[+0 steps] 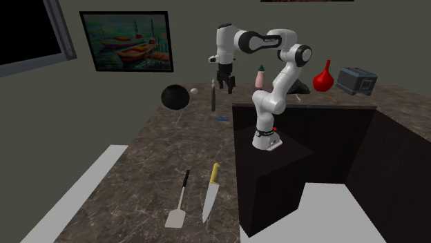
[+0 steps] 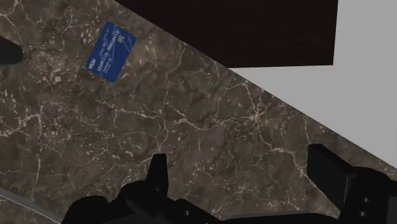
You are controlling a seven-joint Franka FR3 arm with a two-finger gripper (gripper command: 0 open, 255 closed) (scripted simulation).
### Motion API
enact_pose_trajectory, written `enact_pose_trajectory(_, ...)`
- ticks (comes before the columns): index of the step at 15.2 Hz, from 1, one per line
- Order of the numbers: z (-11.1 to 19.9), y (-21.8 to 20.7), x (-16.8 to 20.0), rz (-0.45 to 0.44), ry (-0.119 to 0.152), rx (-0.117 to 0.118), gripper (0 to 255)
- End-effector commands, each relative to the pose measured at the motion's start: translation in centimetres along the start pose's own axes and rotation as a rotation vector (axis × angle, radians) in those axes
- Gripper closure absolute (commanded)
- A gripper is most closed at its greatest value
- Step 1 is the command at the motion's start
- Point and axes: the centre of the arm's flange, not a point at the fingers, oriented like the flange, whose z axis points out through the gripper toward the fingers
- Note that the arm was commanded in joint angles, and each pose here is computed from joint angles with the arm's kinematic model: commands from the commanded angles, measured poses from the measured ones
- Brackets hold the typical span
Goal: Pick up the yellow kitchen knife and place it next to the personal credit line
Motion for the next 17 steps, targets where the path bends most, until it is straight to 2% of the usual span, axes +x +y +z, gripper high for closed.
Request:
enact_pose_trajectory(1,0.0,0.0,0.0,0.000,0.000,0.000,0)
enact_pose_trajectory(17,9.2,-12.1,12.7,-0.379,0.123,-0.029,0)
